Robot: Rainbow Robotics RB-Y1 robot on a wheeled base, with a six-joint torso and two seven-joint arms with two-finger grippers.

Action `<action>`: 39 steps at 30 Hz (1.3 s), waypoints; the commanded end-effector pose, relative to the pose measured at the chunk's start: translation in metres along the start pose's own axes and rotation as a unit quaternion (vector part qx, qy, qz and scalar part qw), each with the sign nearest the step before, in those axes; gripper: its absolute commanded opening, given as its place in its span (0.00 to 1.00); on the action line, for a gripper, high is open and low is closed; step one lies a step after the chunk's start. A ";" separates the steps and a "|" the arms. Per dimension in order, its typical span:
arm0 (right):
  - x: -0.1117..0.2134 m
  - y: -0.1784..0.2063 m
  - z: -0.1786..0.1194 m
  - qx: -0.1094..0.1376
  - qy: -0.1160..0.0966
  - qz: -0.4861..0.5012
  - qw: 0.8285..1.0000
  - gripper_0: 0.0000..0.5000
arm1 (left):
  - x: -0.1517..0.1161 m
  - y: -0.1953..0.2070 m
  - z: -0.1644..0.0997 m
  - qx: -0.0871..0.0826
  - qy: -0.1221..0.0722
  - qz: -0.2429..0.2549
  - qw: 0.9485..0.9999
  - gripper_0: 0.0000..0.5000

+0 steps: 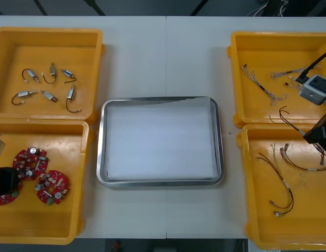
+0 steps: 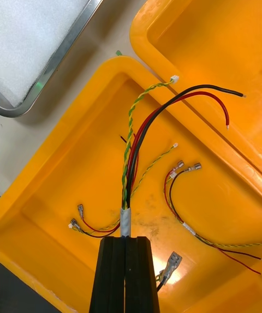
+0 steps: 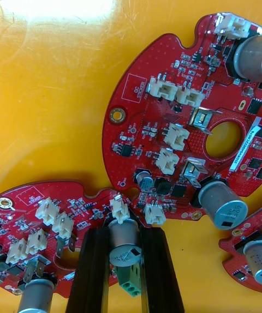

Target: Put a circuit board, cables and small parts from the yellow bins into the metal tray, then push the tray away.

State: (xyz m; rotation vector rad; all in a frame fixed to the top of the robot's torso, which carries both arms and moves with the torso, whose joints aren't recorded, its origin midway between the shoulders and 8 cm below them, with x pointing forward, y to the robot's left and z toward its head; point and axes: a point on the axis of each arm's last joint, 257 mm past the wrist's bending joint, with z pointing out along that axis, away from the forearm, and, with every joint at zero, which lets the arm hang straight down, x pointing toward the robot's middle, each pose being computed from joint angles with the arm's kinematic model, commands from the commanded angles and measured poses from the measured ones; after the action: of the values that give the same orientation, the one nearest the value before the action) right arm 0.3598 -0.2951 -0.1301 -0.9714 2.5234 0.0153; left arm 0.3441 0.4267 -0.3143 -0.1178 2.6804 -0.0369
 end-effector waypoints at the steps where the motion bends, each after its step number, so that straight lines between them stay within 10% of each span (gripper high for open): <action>1: -0.013 0.005 -0.006 0.005 -0.016 -0.002 1.000 0.00 | -0.008 -0.002 -0.002 0.003 -0.006 0.059 0.998 0.00; 39: -0.013 0.005 -0.006 0.005 -0.016 -0.002 1.000 0.00 | -0.032 -0.005 -0.087 -0.014 0.050 0.094 0.994 0.00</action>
State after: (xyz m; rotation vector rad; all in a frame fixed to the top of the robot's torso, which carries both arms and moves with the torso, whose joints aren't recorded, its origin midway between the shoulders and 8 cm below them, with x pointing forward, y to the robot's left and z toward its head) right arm 0.3598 -0.2951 -0.1301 -0.9716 2.5232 0.0153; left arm 0.3238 0.4293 -0.2539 -0.0587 2.8160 0.0051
